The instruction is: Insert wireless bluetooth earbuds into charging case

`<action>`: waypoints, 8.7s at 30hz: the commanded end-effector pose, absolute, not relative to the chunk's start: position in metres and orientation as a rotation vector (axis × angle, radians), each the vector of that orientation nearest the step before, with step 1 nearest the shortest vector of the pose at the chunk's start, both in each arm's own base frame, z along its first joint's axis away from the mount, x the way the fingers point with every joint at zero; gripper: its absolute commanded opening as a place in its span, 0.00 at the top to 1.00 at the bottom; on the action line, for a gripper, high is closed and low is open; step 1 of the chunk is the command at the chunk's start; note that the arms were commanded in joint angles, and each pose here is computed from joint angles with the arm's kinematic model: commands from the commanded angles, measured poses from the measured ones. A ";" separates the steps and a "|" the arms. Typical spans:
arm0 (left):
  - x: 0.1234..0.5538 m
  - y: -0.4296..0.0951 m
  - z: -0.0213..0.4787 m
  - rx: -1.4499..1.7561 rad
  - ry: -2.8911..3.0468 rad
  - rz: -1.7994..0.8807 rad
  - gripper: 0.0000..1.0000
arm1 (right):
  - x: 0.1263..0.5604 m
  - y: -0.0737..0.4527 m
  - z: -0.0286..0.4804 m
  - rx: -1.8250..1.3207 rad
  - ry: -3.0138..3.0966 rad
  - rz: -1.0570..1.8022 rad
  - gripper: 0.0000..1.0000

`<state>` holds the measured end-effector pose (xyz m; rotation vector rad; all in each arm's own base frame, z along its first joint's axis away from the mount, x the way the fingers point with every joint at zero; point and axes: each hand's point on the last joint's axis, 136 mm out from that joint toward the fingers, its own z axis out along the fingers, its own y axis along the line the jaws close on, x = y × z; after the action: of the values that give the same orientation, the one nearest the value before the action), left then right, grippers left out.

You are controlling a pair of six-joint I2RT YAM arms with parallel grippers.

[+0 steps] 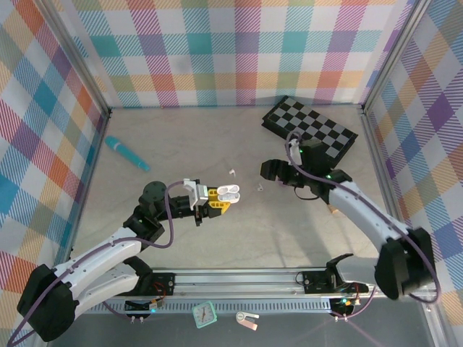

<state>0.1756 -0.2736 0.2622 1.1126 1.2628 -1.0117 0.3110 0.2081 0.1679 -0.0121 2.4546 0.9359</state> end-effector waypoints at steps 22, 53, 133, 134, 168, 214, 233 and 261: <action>0.172 -0.277 0.256 1.170 1.269 -1.019 0.85 | 0.357 0.247 0.052 -0.197 2.879 0.809 0.35; 0.172 -0.277 0.255 1.192 1.286 -1.003 0.84 | 0.338 0.279 0.088 -0.448 2.737 0.829 0.30; 0.207 -0.280 0.219 1.130 1.495 -0.908 0.83 | 0.320 0.212 0.082 -0.186 2.727 0.792 0.80; 0.210 -0.281 0.216 1.124 1.514 -0.908 0.83 | 0.319 0.209 0.089 -0.193 2.714 0.772 0.80; 0.246 -0.340 0.180 1.008 1.762 -1.159 0.83 | 0.272 0.249 0.218 -0.558 2.435 0.654 0.79; 0.251 -0.351 0.192 0.985 1.760 -1.178 0.83 | 0.239 0.283 0.214 -0.717 2.421 0.832 0.73; 0.238 -0.321 0.209 1.048 1.582 -1.017 0.82 | 0.249 0.255 0.263 -0.561 2.180 0.770 0.37; 0.204 -0.280 0.252 0.963 1.444 -1.034 0.82 | 0.404 0.294 0.113 -0.309 2.547 1.027 0.35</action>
<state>0.2055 -0.2824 0.2434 0.9776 1.4846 -1.0199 0.3943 0.2745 0.1102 -0.2469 2.5735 0.9512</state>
